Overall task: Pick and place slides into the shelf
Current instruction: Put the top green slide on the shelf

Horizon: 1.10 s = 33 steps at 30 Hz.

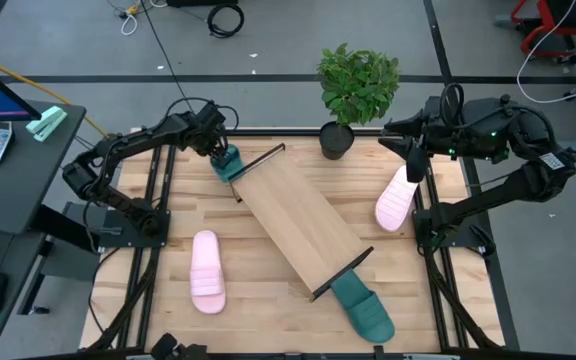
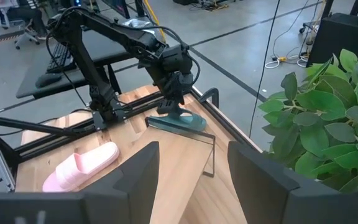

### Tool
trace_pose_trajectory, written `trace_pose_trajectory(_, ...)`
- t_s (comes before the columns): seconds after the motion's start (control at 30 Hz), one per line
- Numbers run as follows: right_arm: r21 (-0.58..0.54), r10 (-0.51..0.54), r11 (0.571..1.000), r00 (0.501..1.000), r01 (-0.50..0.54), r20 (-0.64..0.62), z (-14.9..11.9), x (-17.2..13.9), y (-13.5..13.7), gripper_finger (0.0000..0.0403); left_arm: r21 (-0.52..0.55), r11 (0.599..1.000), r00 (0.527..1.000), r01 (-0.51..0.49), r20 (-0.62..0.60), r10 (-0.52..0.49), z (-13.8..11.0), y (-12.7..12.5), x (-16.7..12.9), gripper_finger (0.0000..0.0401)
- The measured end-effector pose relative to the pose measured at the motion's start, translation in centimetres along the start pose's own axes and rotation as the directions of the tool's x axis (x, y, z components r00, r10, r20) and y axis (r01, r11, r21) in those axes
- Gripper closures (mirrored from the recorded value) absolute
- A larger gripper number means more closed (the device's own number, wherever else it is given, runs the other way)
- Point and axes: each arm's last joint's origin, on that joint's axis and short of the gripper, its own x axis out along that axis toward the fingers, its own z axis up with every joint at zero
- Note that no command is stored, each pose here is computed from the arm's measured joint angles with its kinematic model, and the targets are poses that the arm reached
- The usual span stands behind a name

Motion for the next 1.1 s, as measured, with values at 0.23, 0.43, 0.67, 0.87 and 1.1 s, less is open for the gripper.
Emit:
trace_pose_trajectory(0.23,0.020,0.000,1.000,1.000,0.000,0.000,0.00,0.00,0.00,0.0205,0.004,1.000,0.999,-0.024,0.047,0.023,0.45,0.04,-0.01,0.0266)
trace_pose_trajectory(0.43,0.020,0.000,1.000,1.000,0.000,0.000,0.00,0.00,0.00,0.0205,0.049,0.998,0.998,-0.035,0.062,0.032,0.58,0.06,0.00,0.0384)
trace_pose_trajectory(0.67,0.019,-0.001,1.000,1.000,0.001,0.000,0.00,0.00,0.00,0.0205,0.060,0.998,0.998,-0.029,0.065,0.025,0.61,0.03,0.00,0.0391)
trace_pose_trajectory(0.87,0.019,-0.001,1.000,1.000,0.001,0.000,0.00,0.00,0.00,0.0205,0.077,0.997,0.998,-0.029,0.061,0.024,0.58,0.08,0.00,0.0391)
trace_pose_trajectory(1.1,0.019,-0.001,1.000,1.000,0.001,0.000,0.00,0.00,0.00,0.0205,0.096,0.993,0.996,-0.070,0.068,0.064,0.61,0.72,-0.35,0.0391)
